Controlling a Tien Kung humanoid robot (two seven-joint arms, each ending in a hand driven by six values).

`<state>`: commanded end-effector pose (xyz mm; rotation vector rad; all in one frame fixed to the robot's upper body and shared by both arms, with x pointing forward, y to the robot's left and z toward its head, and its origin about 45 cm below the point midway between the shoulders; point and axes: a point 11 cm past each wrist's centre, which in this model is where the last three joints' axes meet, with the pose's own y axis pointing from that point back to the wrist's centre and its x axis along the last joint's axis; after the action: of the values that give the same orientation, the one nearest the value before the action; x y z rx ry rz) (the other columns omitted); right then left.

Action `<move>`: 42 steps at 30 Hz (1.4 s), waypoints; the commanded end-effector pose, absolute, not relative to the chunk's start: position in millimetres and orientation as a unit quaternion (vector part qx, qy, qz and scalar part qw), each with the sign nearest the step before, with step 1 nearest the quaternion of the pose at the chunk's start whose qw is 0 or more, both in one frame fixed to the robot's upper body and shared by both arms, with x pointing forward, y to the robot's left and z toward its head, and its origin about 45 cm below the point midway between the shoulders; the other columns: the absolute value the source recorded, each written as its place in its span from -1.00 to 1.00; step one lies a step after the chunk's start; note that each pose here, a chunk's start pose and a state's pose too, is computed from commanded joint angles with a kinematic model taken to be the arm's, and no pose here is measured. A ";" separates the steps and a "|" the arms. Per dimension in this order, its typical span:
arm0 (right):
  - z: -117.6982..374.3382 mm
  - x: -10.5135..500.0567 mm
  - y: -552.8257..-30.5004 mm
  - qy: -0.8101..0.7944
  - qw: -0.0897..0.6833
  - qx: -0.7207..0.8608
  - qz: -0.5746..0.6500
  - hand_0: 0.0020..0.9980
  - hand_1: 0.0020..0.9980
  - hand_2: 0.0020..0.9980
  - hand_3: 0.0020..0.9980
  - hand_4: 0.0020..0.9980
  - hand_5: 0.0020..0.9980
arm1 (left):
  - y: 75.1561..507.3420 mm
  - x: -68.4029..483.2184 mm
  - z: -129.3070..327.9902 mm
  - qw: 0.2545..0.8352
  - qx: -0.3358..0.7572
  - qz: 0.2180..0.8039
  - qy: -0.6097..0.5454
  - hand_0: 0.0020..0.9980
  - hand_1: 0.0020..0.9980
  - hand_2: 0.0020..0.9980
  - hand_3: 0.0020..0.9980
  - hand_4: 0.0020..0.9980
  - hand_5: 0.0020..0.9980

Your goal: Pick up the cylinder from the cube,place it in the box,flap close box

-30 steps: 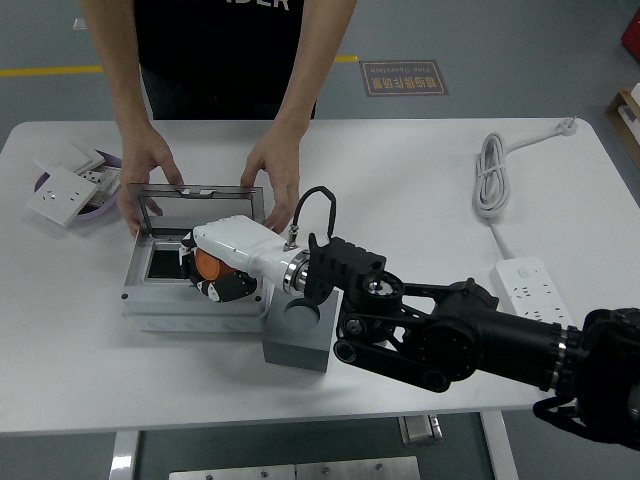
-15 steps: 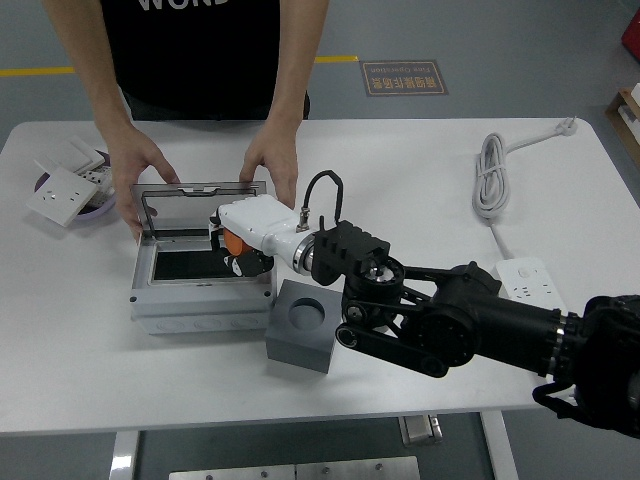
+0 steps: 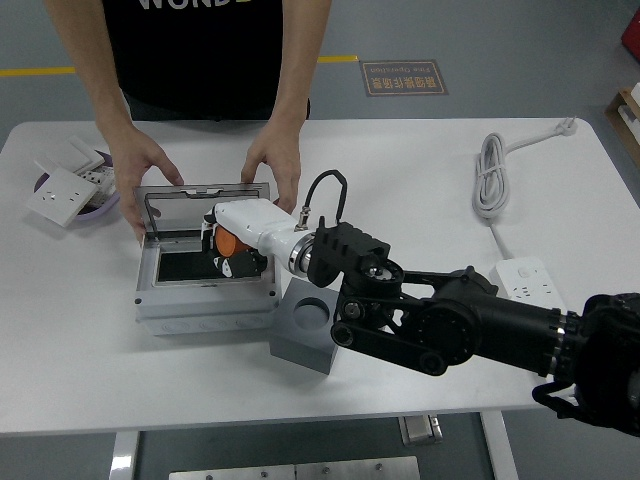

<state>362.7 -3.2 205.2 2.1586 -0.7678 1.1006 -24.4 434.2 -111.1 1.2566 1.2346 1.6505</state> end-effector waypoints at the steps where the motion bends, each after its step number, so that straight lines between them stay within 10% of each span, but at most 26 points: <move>1: 205.7 361.0 -1.8 -0.287 0.292 0.815 0.410 -0.06 0.08 0.15 0.08 -1.00 -1.00 | 434.2 -24.3 -111.1 0.356 0.487 0.639 0.478 0.85 0.71 0.71 0.91 -1.00 -1.00; 10: 207.3 355.8 3.6 -0.269 0.282 0.833 0.393 -0.02 0.10 0.17 0.15 -1.00 -1.00 | 434.2 -23.3 -111.1 0.358 0.486 0.639 0.477 0.85 0.71 0.71 0.91 -1.00 -1.00; 11: 206.8 356.1 3.3 -0.269 0.283 0.833 0.392 0.37 0.22 0.25 0.24 -0.77 -0.70 | 434.1 -23.1 -111.2 0.359 0.486 0.639 0.476 0.85 0.71 0.71 0.91 -1.00 -1.00; 16: 203.9 359.0 0.3 -0.271 0.289 0.831 0.389 0.37 0.22 0.25 0.24 -0.77 -0.70 | 432.9 -21.8 -111.6 0.363 0.486 0.638 0.475 0.85 0.71 0.71 0.91 -1.00 -1.00; 17: 203.4 359.6 -0.3 -0.271 0.291 0.831 0.389 0.57 0.41 0.47 0.42 0.19 -0.57 | 432.7 -21.4 -111.6 0.363 0.485 0.638 0.475 0.85 0.71 0.71 0.91 -1.00 -1.00; 22: 201.7 361.7 -2.4 -0.272 0.298 0.829 0.389 0.57 0.41 0.47 0.42 0.19 -0.57 | 432.1 -19.4 -111.8 0.367 0.484 0.637 0.474 0.85 0.71 0.71 0.91 -1.00 -1.00; 23: 201.7 361.7 -2.4 -0.272 0.298 0.828 0.389 0.64 0.45 0.50 0.57 0.55 -0.37 | 432.0 -19.2 -111.9 0.368 0.484 0.637 0.474 0.85 0.71 0.71 0.91 -1.00 -1.00; 42: 217.6 353.0 6.8 -0.277 0.256 0.856 0.352 0.71 0.45 0.51 0.62 0.92 -0.11 | 426.3 -18.3 -113.8 0.375 0.483 0.633 0.475 0.85 0.71 0.71 0.91 -1.00 -1.00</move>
<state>353.0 6.8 217.6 2.3241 -0.7526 0.9552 -18.3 426.3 -113.8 1.2352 1.2156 1.6209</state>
